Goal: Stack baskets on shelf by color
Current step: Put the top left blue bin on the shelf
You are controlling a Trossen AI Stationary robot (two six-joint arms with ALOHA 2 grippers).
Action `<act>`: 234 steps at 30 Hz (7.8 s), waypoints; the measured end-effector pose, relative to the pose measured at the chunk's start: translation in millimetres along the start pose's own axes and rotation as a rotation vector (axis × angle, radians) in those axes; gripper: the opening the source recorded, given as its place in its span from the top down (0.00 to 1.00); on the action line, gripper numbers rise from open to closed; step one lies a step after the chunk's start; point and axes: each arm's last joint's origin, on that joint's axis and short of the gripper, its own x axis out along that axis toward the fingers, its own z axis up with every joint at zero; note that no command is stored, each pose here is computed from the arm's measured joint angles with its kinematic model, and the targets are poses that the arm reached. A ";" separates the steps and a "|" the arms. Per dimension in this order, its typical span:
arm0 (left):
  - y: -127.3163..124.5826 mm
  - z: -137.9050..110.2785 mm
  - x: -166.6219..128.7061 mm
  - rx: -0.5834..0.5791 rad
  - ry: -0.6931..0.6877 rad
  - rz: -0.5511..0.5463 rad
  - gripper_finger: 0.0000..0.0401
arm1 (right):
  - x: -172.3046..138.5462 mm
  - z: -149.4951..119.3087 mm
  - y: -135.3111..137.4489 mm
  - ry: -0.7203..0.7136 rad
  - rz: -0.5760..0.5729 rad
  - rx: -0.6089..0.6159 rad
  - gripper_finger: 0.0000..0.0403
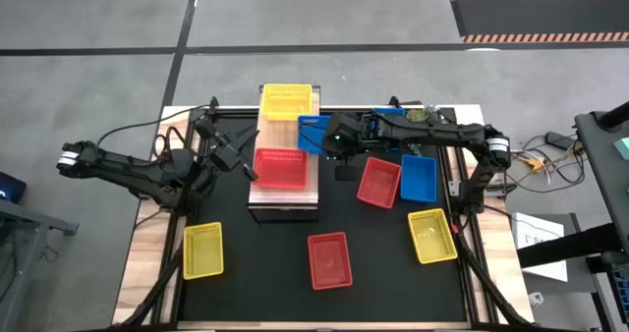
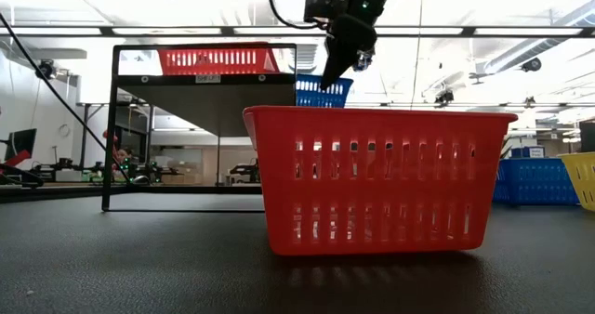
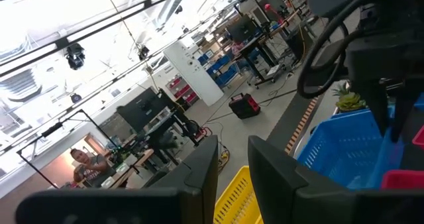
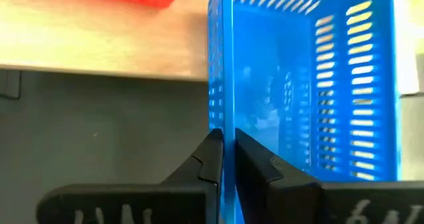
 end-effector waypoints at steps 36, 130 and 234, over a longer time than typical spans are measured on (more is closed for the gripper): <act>0.7 -0.7 0.0 0.000 0.024 0.023 0.83 | -3.3 15.2 -7.3 -0.120 -0.070 -0.096 0.98; 0.5 -0.1 0.8 -0.004 -0.010 -0.002 0.83 | 109.5 -103.1 30.7 -0.194 0.106 0.334 0.73; -2.9 4.0 3.4 -0.051 -0.066 -0.030 0.83 | 4.5 6.8 -0.1 -0.260 -0.175 -0.118 0.69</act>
